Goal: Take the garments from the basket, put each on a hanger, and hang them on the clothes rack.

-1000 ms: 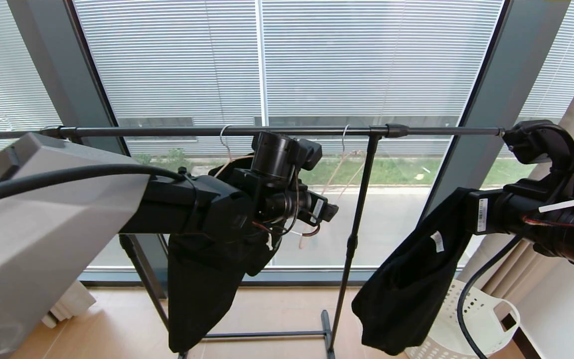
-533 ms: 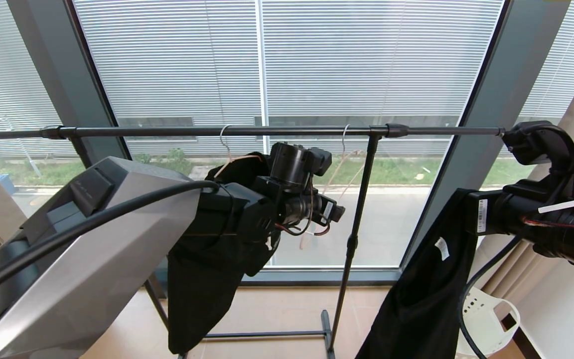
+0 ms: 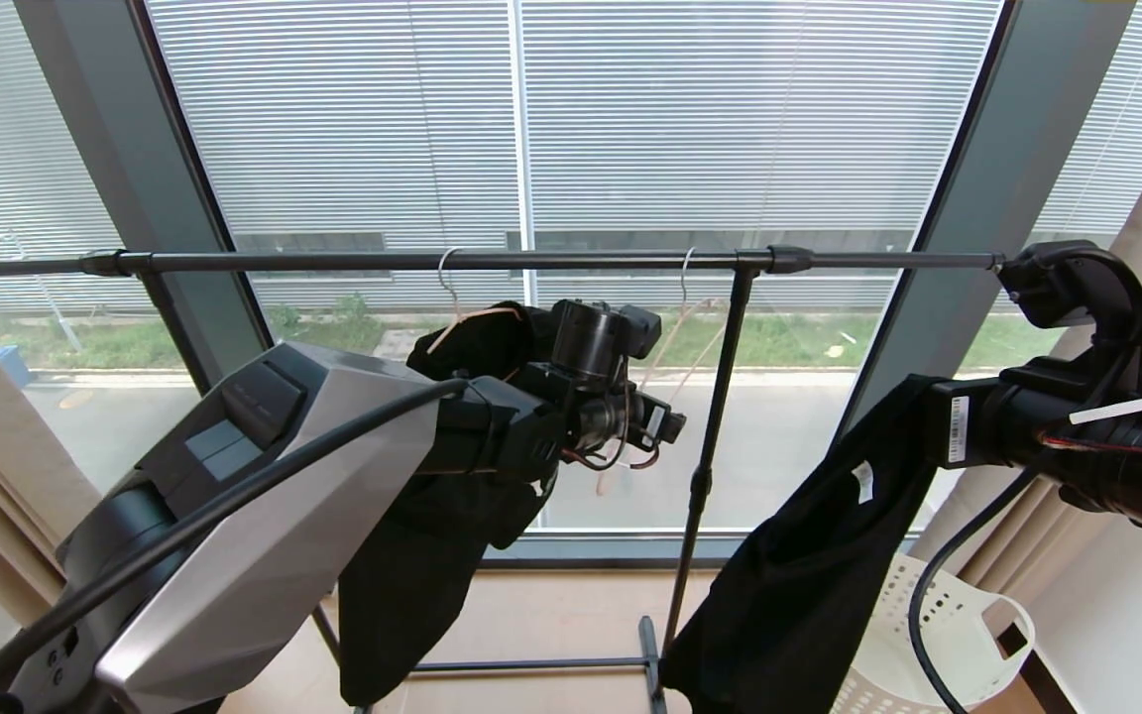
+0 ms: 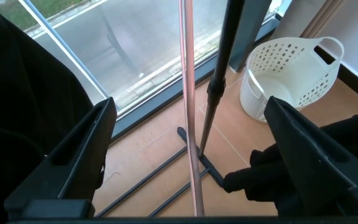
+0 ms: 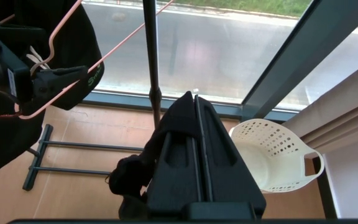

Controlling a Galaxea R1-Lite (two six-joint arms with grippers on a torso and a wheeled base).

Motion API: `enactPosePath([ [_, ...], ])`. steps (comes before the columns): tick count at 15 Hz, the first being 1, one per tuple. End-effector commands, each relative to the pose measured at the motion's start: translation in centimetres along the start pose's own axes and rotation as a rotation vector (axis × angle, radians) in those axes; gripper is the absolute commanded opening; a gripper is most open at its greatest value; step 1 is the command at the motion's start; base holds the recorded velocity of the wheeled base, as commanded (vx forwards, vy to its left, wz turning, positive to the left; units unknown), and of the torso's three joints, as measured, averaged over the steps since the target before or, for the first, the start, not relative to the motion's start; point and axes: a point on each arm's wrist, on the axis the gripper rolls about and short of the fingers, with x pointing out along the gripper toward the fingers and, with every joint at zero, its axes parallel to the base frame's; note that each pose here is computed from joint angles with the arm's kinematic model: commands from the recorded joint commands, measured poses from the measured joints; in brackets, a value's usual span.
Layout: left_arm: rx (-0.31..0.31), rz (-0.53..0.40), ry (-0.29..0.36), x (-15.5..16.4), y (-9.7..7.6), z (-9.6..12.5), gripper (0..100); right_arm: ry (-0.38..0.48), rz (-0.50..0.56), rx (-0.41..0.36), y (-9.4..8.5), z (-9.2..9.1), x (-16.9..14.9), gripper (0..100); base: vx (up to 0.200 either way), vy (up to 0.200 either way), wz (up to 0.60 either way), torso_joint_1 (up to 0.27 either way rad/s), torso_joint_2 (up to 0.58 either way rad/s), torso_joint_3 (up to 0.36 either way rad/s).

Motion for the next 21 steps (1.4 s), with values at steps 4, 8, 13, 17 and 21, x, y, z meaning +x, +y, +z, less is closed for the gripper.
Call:
enactPosePath([
  [4,-0.007,0.023,0.001,0.3,0.3,-0.2,0,0.001,0.001,-0.001,0.1,0.0,0.0,0,0.0,0.0,0.0,0.0,0.0,0.0],
  [8,-0.014,0.039,-0.019,0.0,0.8,0.5,0,0.001,0.001,-0.001,0.0,-0.1,-0.1,0,0.0,0.0,0.0,0.0,0.0,0.0],
  [13,-0.023,0.058,-0.056,-1.5,1.4,2.1,0,-0.001,0.0,0.0,0.0,-0.1,-0.1,0,0.0,0.0,0.0,0.0,0.0,0.0],
  [17,-0.03,0.056,-0.069,-3.7,1.4,3.1,0,0.001,0.001,-0.001,0.0,-0.1,-0.1,0,0.0,0.0,0.0,0.0,0.0,0.0],
  [21,-0.037,0.052,-0.036,-6.9,1.5,2.3,0,0.001,0.001,-0.001,0.0,-0.1,-0.1,0,0.0,0.0,0.0,0.0,0.0,0.0],
])
